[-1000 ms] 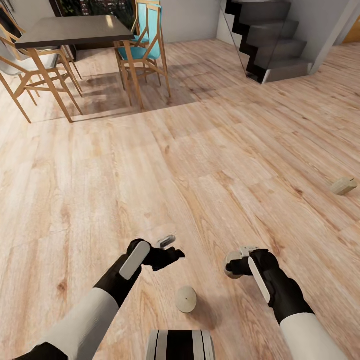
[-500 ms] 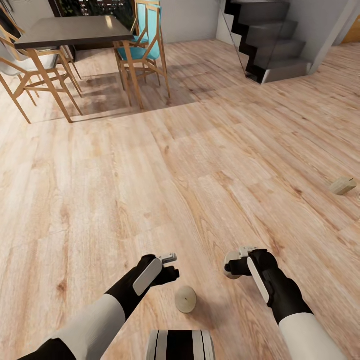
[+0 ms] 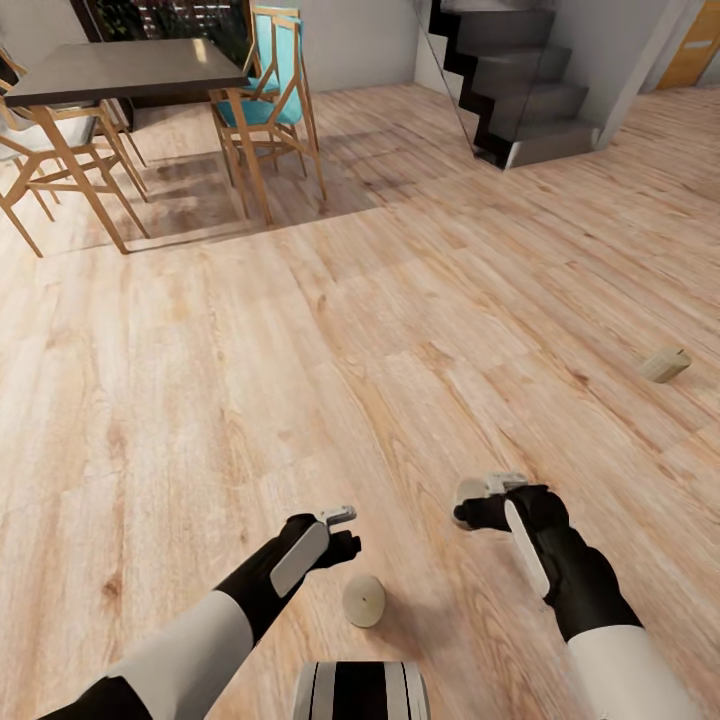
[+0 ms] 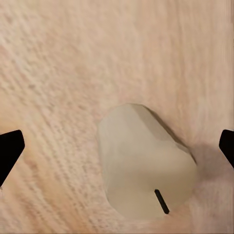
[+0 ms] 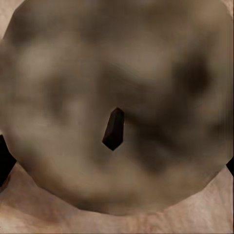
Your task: Place each of the two pumpkins and all three candles from the living room inside a cabinet in the living room (use any cabinet), then make sure every cabinet is closed, and position the cauldron so it is next to a table in the living room.
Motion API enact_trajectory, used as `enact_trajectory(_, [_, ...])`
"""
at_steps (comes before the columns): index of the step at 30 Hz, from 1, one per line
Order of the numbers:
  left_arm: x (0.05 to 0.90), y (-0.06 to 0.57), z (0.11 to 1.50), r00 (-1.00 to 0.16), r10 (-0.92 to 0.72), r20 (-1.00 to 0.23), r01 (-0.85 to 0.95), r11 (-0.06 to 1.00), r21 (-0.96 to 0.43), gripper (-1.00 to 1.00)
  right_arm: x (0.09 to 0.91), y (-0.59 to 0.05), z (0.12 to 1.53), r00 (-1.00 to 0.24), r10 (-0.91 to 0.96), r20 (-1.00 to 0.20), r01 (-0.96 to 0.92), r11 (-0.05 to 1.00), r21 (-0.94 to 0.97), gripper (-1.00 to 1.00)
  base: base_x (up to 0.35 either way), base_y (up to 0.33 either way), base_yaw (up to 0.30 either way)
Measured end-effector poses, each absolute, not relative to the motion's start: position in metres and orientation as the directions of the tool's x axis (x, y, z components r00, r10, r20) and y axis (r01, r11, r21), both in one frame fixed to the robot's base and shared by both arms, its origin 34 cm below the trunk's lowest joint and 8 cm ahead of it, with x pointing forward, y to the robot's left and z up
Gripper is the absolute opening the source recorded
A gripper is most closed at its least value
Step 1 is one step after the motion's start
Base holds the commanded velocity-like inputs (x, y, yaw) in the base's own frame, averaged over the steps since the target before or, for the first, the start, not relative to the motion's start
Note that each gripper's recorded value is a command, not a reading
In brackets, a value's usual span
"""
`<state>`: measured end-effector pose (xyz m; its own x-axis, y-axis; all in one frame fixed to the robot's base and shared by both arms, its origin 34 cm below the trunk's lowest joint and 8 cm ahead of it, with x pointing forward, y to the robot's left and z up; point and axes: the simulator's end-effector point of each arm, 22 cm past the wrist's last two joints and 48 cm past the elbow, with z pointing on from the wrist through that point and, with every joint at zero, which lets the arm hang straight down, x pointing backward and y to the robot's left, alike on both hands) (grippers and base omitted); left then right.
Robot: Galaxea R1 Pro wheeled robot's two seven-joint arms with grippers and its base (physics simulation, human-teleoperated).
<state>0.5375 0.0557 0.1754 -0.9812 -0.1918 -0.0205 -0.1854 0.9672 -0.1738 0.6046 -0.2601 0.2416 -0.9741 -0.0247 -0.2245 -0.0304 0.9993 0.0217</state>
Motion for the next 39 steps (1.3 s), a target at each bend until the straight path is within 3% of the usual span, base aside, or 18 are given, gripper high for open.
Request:
enact_trajectory(5, [0.532,0.048,0.175,-0.99,-0.14,-0.03,-0.133,0.977,-0.166,1.0,0.626,-0.264,0.269,-0.954,0.068,-0.293,0.009,0.98,0.199,-1.0,0.0,0.0,-0.001])
enact_trajectory(12, [0.516,0.049,0.168,-0.997,-0.079,-0.02,-0.076,0.989,-0.13,1.0,0.624,-0.247,0.282,-0.952,0.119,-0.282,-0.009,0.911,0.413,-1.0,0.0,0.0,0.0])
enact_trajectory(27, [0.515,0.023,0.175,-0.997,0.006,-0.076,0.017,0.989,-0.147,1.0,0.624,-0.258,0.283,-0.951,0.124,-0.283,-0.002,0.913,0.408,-1.0,0.0,0.0,0.0])
enact_trajectory(39, [0.529,0.041,0.164,-0.981,-0.088,-0.175,-0.071,0.992,-0.102,1.0,0.623,-0.257,0.283,-0.952,0.124,-0.281,-0.002,0.912,0.411,-1.0,0.0,0.0,0.0])
